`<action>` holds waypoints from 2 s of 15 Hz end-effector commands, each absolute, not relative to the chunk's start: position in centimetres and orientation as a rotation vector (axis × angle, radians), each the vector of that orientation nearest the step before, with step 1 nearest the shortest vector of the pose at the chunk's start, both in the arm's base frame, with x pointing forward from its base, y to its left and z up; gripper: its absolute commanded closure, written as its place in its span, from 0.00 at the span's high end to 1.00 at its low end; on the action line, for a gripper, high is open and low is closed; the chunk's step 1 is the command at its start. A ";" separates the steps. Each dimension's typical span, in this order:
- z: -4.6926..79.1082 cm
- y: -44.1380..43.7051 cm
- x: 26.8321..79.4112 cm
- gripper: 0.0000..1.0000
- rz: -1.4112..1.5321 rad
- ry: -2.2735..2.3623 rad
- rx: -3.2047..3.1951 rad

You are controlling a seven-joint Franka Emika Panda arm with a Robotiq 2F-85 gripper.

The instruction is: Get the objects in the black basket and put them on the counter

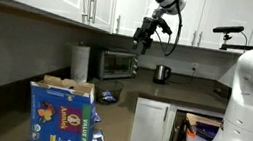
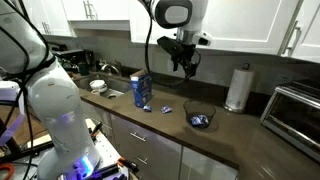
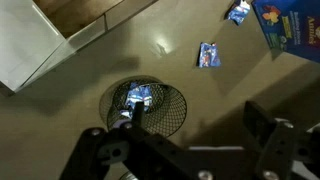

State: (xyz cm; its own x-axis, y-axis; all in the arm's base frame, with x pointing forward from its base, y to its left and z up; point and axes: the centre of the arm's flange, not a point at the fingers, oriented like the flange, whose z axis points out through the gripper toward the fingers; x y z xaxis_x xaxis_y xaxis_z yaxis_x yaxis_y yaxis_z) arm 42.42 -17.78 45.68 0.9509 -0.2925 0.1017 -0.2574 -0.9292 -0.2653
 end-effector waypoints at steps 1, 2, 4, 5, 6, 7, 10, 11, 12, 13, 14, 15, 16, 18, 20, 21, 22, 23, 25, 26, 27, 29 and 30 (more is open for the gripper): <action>45.7 -17.8 42.4 1.00 -0.203 0.409 -2.854; 45.7 -17.8 42.4 1.00 -0.204 0.409 -2.854; 45.7 -17.8 42.4 1.00 -0.204 0.409 -2.854; 45.7 -17.8 42.4 1.00 -0.204 0.409 -2.854; 45.7 -17.8 42.4 1.00 -0.204 0.409 -2.854; 45.7 -17.8 42.4 1.00 -0.204 0.409 -2.854; 43.7 -18.7 44.3 1.00 -0.207 0.412 -2.860; 43.0 -18.9 45.0 1.00 -0.207 0.419 -2.875; 42.3 -19.1 45.5 1.00 -0.210 0.421 -2.886; 41.4 -19.2 46.3 1.00 -0.215 0.421 -2.899; 40.4 -19.2 47.3 1.00 -0.232 0.410 -2.931; 39.5 -19.1 48.1 1.00 -0.247 0.391 -2.953; 38.7 -19.0 49.0 1.00 -0.263 0.358 -2.977; 37.0 -18.7 50.4 1.00 -0.275 0.291 -2.999; 35.0 -17.9 51.7 1.00 -0.277 0.200 -3.022; 34.0 -17.5 52.3 1.00 -0.269 0.147 -3.034; 33.0 -17.1 52.9 1.00 -0.263 0.097 -3.047; 31.9 -16.7 53.5 1.00 -0.258 0.045 -3.056; 29.7 -16.3 54.6 1.00 -0.237 -0.040 -3.083; 28.9 -16.0 55.0 1.00 -0.231 -0.067 -3.080; 28.0 -15.9 55.5 1.00 -0.225 -0.086 -3.077; 26.1 -16.0 56.5 1.00 -0.210 -0.124 -3.084; 25.1 -16.1 57.0 1.00 -0.199 -0.145 -3.092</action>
